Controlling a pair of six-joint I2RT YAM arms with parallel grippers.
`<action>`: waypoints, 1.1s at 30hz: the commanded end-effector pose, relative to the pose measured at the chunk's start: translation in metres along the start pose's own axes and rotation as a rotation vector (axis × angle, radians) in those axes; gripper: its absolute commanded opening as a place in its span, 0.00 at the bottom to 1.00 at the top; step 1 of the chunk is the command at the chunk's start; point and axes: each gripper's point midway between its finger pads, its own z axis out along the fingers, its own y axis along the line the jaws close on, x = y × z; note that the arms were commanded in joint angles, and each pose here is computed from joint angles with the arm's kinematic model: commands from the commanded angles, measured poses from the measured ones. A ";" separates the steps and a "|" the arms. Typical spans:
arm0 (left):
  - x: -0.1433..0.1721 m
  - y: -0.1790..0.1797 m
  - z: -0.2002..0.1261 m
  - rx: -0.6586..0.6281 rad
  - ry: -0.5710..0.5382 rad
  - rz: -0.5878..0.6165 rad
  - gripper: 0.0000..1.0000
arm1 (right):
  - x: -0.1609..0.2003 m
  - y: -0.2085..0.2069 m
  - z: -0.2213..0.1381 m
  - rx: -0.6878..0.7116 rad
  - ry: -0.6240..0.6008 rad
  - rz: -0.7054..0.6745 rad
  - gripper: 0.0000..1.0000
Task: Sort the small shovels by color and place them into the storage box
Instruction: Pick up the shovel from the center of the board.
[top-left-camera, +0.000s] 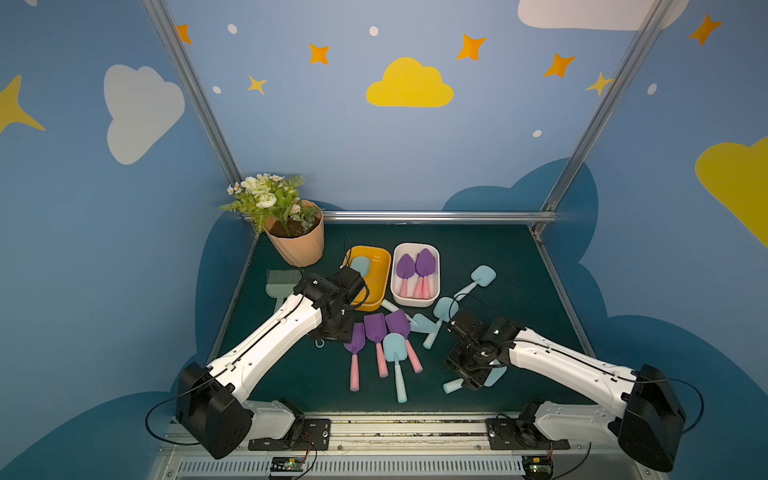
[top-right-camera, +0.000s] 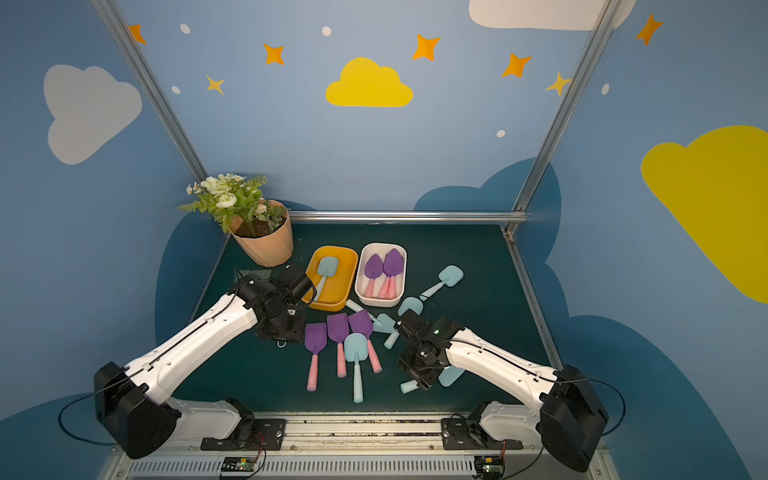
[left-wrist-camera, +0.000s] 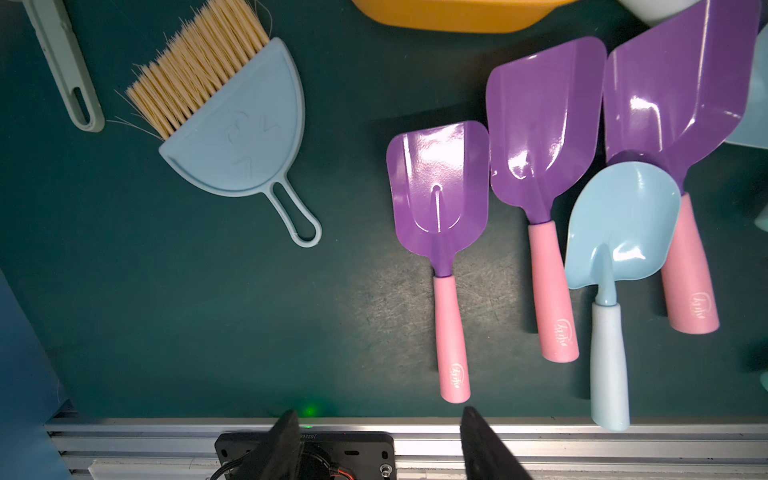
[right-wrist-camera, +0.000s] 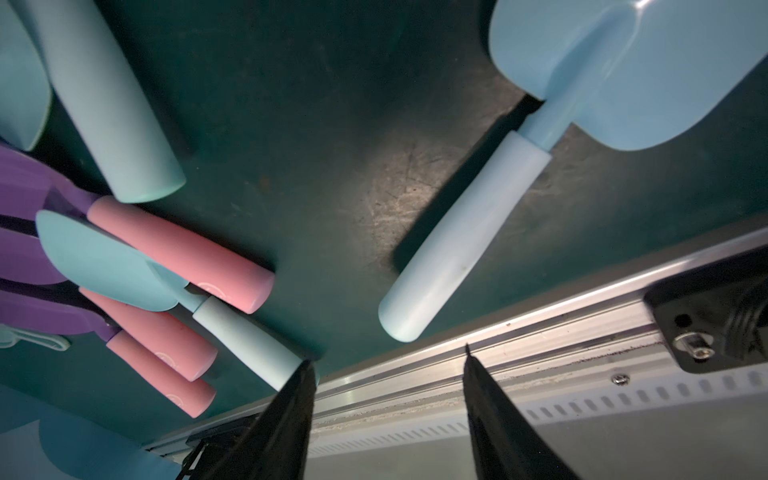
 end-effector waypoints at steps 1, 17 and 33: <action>0.000 0.002 0.004 -0.019 0.009 0.025 0.56 | -0.004 -0.004 0.001 -0.005 -0.033 0.063 0.60; -0.001 0.003 0.012 -0.042 0.024 0.037 0.62 | 0.014 -0.002 0.033 0.026 0.075 0.109 0.64; 0.001 0.002 0.014 -0.039 0.027 0.038 0.61 | 0.016 -0.010 0.053 0.085 0.096 0.129 0.63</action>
